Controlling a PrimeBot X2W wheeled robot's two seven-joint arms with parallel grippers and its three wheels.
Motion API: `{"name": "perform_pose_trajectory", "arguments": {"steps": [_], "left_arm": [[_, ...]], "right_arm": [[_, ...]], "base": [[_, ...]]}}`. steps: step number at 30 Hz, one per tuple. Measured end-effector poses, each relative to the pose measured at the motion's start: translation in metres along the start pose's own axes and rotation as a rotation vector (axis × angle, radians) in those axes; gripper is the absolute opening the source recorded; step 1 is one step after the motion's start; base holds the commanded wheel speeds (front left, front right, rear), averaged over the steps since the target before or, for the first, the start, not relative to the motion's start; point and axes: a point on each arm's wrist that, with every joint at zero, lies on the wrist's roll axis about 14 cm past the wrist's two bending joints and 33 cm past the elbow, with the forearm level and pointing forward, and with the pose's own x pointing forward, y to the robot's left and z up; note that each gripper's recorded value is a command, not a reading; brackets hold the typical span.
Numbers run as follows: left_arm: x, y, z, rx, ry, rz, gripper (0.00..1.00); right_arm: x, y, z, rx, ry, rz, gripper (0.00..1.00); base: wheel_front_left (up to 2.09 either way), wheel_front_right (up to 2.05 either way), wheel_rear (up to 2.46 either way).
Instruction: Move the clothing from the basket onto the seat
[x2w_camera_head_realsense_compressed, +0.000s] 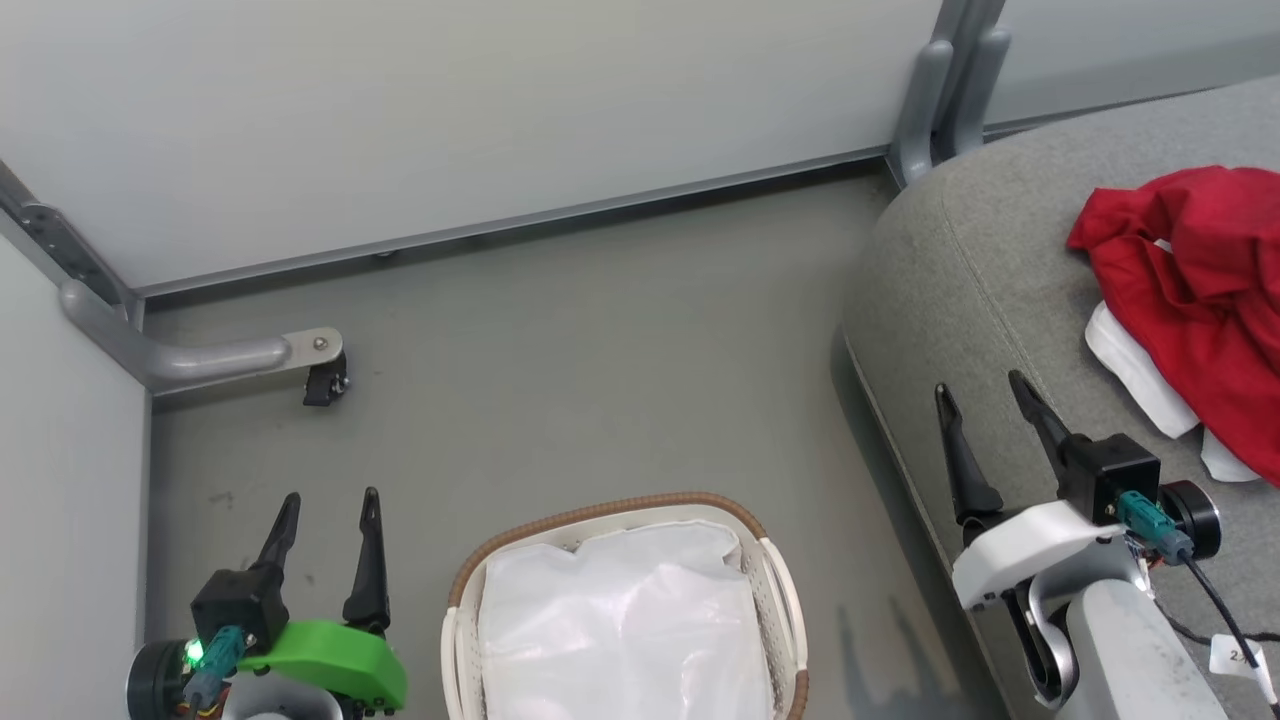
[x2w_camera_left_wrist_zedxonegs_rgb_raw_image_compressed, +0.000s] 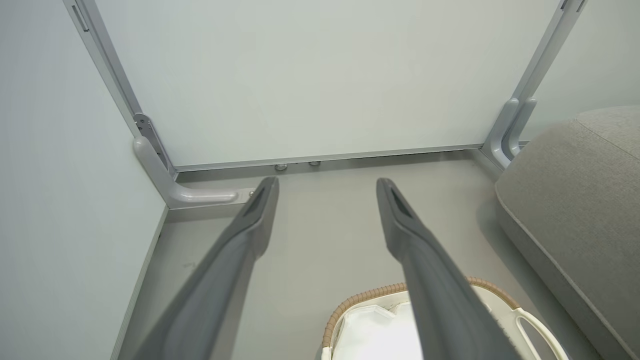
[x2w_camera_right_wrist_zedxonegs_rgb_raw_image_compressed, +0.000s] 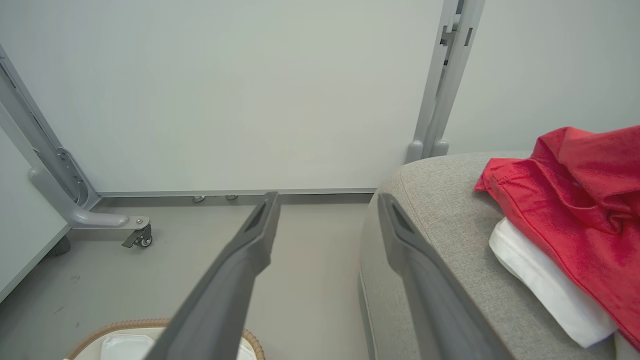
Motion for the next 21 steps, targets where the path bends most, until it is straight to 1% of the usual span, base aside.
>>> {"name": "perform_pose_trajectory", "arguments": {"steps": [6, 11, 12, 17, 21], "left_arm": [[-0.023, 0.013, 0.0, -0.027, -0.005, 0.056, 1.0], [-0.037, 0.013, -0.005, -0.057, 0.002, 0.071, 1.0], [-0.038, 0.013, -0.006, -0.067, 0.003, 0.073, 0.0], [-0.044, 0.011, -0.022, -0.083, 0.05, 0.08, 0.0], [-0.045, 0.015, -0.024, -0.148, 0.061, 0.102, 0.0]], "right_arm": [[-0.017, 0.011, -0.009, 0.005, 0.031, 0.025, 1.0], [-0.027, 0.014, -0.014, 0.006, 0.048, 0.032, 1.0], [-0.028, 0.015, -0.015, 0.007, 0.052, 0.032, 0.0], [-0.039, 0.017, -0.037, 0.027, 0.12, 0.028, 0.0], [-0.04, 0.011, -0.041, 0.096, 0.144, -0.005, 0.0]], "base": [[0.0, 0.0, 0.0], [0.0, 0.0, 0.0], [0.0, 0.0, 0.0], [0.0, 0.0, 0.0], [0.0, 0.0, 0.0]]}}
